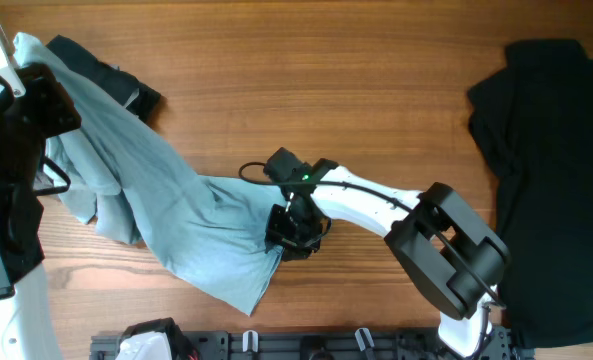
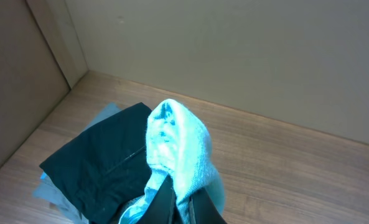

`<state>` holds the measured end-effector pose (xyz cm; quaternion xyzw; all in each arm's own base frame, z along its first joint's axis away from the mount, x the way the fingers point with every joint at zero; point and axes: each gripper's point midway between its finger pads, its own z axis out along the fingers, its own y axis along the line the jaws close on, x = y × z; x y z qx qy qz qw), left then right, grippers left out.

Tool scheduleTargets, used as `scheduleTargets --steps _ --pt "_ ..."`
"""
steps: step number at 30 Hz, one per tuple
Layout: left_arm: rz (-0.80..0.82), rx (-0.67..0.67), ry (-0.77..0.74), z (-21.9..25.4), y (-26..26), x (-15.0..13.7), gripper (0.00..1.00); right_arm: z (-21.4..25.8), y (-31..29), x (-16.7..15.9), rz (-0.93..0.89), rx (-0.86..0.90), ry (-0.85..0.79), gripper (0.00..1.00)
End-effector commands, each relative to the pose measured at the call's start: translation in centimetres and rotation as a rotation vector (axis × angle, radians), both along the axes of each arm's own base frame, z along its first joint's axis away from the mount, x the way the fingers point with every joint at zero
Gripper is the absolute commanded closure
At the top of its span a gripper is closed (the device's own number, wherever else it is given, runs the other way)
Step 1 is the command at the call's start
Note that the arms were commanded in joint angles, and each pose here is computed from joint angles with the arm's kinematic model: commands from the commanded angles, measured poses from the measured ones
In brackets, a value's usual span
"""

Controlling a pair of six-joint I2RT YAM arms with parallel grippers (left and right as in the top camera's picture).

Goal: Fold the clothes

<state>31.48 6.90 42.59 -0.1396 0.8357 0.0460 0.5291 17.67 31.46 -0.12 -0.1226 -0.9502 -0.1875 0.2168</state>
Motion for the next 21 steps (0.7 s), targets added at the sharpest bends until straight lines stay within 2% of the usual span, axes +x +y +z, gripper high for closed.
scheduleTargets --steps 1,3,5,8,11,13,14,16,20,21 --pt "-0.001 0.018 -0.018 0.7 0.0 -0.1 0.96 -2.1 -3.3 1.9 -0.017 -0.129 -0.057 0.56" --pt "0.0 0.018 -0.018 0.7 0.0 -0.1 0.96 -1.6 -3.9 2.7 -0.015 -0.136 -0.099 0.57" --pt "0.0 0.018 -0.018 0.7 0.0 -0.1 0.96 -1.8 -4.1 3.1 -0.03 -0.159 -0.115 0.63" --pt "-0.001 0.018 -0.018 0.7 0.0 -0.1 0.96 -1.8 -4.0 3.5 -0.037 -0.156 -0.136 0.66" --pt "0.0 0.017 -0.017 0.7 0.0 -0.2 0.96 -1.8 -3.2 2.6 -0.006 -0.148 -0.135 0.57" --pt "0.0 0.017 -0.014 0.6 0.0 -0.2 0.96 -1.8 -2.6 2.2 -0.003 -0.144 -0.139 0.56" --pt "0.0 0.017 -0.014 0.6 0.0 -0.2 0.95 -1.8 -2.6 2.2 -0.006 -0.147 -0.139 0.62" --pt "0.0 0.017 -0.014 0.6 0.0 -0.2 0.95 -1.9 -2.8 2.4 -0.028 -0.166 -0.142 0.67" --pt "0.0 0.016 -0.011 0.6 0.0 -0.2 0.95 -1.9 -2.7 2.4 -0.028 -0.165 -0.141 0.67" --pt "0.0 0.017 -0.01 0.5 0.0 -0.2 0.95 -1.9 -2.7 2.4 -0.028 -0.165 -0.142 0.76"
